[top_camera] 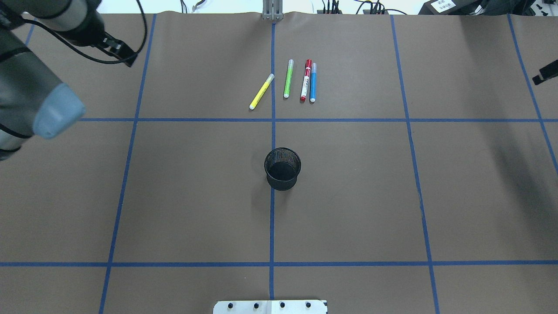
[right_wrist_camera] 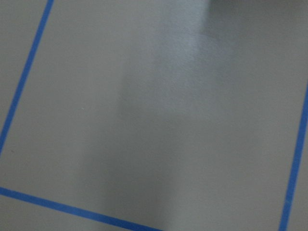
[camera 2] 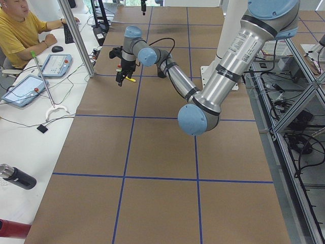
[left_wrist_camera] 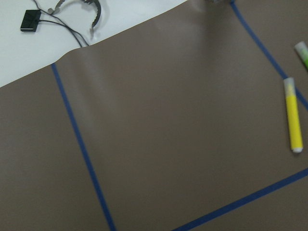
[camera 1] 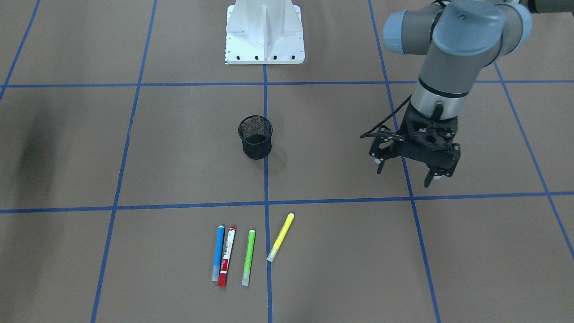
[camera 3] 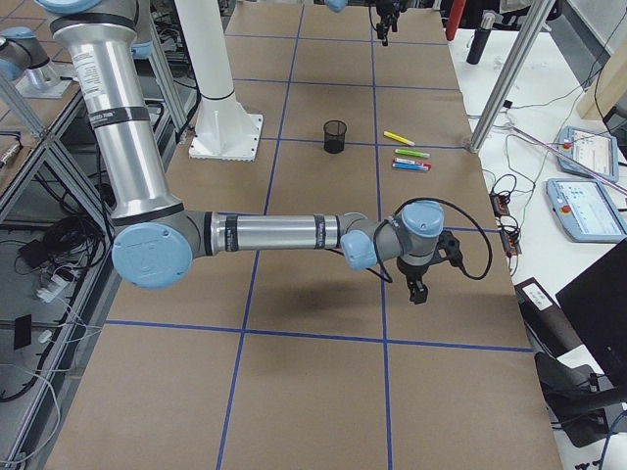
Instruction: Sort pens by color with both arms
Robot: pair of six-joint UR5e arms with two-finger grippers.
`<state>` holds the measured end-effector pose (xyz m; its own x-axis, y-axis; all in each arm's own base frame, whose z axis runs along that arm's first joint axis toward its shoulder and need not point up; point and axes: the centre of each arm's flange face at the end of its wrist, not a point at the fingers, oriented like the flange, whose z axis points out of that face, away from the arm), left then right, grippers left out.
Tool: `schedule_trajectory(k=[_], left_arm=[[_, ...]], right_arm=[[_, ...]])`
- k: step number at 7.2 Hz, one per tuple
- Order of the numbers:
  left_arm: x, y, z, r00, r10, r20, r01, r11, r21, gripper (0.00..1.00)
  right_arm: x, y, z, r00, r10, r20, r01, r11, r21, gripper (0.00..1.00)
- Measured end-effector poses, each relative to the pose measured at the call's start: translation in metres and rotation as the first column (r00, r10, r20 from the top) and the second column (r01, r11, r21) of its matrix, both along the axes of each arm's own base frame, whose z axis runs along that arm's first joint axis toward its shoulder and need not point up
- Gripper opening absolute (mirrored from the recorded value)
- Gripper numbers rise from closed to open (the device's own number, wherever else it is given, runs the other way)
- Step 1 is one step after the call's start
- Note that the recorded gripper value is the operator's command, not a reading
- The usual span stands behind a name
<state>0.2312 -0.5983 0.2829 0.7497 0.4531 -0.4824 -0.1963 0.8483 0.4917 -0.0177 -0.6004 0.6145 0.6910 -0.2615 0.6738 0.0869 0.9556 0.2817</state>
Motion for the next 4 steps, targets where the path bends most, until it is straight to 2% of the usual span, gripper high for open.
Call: schedule_trajectory(k=[2, 3, 4], left_arm=[[-0.111, -0.02, 0.097, 0.995, 0.099, 0.016, -0.098, 0.993, -0.059, 0.99], [-0.165, -0.029, 0.154, 0.992, 0.128, -0.02, -0.129, 0.986, -0.108, 0.99], [-0.211, -0.033, 0.202, 0.991, 0.122, -0.06, -0.13, 0.978, -0.161, 0.99]], right_arm=[[0.067, 0.042, 0.046, 1.0, 0.005, -0.004, -0.005, 1.0, 0.017, 1.0], [0.087, 0.06, 0.063, 1.0, 0.016, -0.004, -0.016, 1.0, 0.009, 0.99], [0.097, 0.074, 0.076, 1.0, 0.024, 0.0, -0.024, 1.0, -0.005, 0.99]])
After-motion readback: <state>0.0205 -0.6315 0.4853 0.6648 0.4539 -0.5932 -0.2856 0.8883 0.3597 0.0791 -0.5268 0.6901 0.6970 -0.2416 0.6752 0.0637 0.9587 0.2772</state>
